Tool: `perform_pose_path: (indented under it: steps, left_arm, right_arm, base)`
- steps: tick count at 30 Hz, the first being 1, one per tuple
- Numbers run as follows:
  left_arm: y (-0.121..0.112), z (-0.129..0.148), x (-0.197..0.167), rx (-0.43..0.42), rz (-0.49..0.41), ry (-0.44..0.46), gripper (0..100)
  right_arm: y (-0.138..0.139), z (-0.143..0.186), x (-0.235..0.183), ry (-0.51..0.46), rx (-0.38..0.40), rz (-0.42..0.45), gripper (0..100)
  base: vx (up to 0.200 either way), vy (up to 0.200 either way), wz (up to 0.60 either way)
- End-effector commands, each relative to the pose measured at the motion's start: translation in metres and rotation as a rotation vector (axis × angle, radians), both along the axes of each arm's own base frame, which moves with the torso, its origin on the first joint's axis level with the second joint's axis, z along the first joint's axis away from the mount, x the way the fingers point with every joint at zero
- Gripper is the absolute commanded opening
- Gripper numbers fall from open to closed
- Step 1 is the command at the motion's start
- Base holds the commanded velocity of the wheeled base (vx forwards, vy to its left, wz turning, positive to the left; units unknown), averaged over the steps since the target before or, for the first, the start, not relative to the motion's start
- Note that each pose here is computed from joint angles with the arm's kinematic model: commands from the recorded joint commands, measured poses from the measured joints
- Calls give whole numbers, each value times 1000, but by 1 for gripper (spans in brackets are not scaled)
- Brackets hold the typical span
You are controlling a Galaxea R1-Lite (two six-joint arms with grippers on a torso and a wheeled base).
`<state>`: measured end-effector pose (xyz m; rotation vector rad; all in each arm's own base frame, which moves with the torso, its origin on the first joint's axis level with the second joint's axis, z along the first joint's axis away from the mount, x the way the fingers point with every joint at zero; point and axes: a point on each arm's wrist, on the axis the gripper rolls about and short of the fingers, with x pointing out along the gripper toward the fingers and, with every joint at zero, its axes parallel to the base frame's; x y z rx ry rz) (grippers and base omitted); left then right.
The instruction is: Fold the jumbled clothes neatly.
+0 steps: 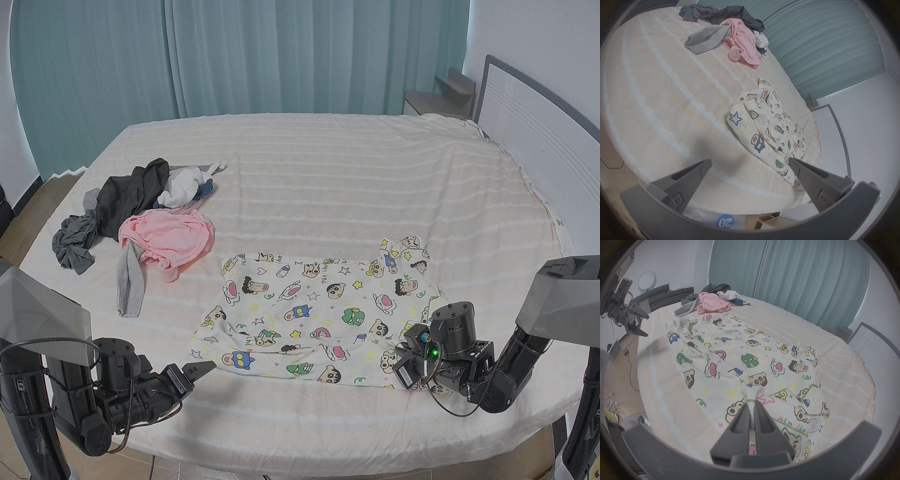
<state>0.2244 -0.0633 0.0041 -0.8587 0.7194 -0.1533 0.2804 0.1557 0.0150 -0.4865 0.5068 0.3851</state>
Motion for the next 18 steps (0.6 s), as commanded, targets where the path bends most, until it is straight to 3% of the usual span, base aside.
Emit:
perform_pose_path:
  steps: [1, 5, 12, 18]
  left_arm:
    - [0, 1, 1, -4, 0, -16, 100]
    - [0, 1, 1, -4, 0, -16, 100]
    - [0, 0, 2, -3, 0, -11, 100]
    - [0, 0, 2, -3, 0, -11, 100]
  right_arm:
    - [6, 5, 0, -18, 10, 16, 0]
    - [16, 9, -2, -31, 19, 45, 0]
    - [27, 5, -15, 30, 24, 67, 0]
    - [34, -4, -11, 71, 57, 43, 0]
  base:
    - [0, 0, 0]
    - [0, 0, 0]
    - [0, 0, 0]
    - [0, 0, 0]
